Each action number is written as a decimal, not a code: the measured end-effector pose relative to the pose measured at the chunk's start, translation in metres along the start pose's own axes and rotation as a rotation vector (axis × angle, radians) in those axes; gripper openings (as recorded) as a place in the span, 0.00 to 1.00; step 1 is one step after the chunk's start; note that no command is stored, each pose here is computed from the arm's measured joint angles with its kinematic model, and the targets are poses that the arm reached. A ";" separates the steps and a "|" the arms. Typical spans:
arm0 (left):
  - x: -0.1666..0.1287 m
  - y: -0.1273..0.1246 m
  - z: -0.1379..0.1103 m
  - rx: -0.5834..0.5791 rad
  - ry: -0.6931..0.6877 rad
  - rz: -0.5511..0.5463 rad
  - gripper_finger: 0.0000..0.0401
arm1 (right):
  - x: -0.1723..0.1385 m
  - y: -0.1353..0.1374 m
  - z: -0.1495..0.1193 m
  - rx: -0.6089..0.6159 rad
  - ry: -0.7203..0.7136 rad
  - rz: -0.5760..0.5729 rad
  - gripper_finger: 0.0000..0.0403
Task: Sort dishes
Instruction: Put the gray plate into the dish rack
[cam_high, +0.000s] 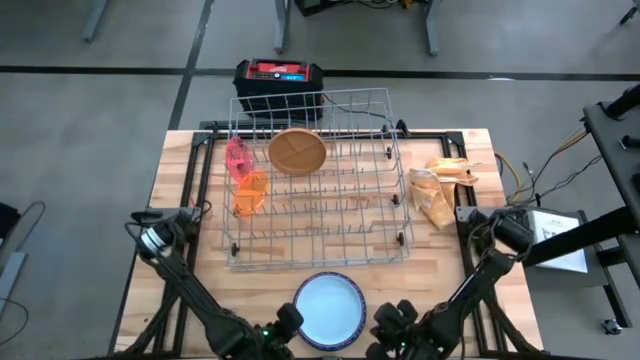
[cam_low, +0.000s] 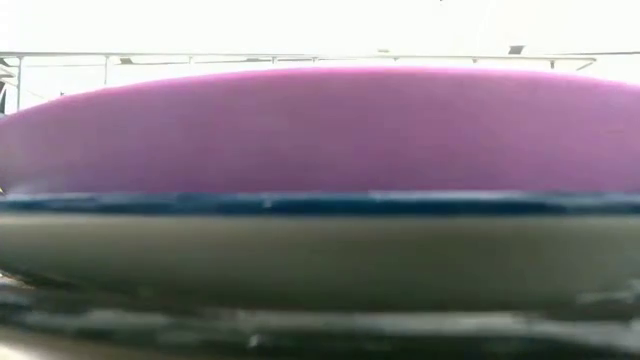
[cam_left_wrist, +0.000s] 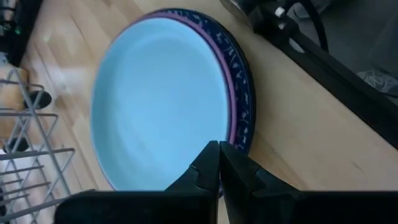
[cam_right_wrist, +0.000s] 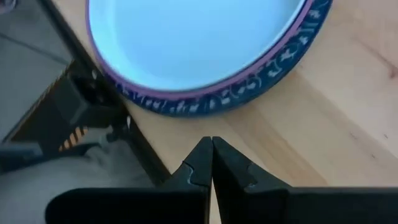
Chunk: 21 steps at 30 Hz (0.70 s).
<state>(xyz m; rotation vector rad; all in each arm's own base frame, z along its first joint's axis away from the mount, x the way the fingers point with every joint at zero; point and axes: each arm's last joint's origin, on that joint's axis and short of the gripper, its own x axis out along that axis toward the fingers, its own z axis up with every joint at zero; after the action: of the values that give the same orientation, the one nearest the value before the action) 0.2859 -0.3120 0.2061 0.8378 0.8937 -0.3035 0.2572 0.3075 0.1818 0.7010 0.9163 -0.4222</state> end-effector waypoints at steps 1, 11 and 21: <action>0.003 0.000 -0.001 -0.002 0.008 0.003 0.00 | 0.002 0.000 0.001 0.009 -0.027 -0.003 0.00; 0.041 0.014 -0.009 -0.096 0.095 0.028 0.00 | 0.007 -0.001 0.020 0.055 -0.125 -0.020 0.14; 0.083 0.009 -0.017 -0.096 0.168 0.015 0.00 | 0.021 -0.006 0.020 0.071 -0.152 -0.077 0.31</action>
<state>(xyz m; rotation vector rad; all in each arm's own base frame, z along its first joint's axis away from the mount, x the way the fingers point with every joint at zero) 0.3322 -0.2849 0.1392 0.7886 1.0504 -0.1775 0.2768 0.2879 0.1703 0.6900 0.7898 -0.5710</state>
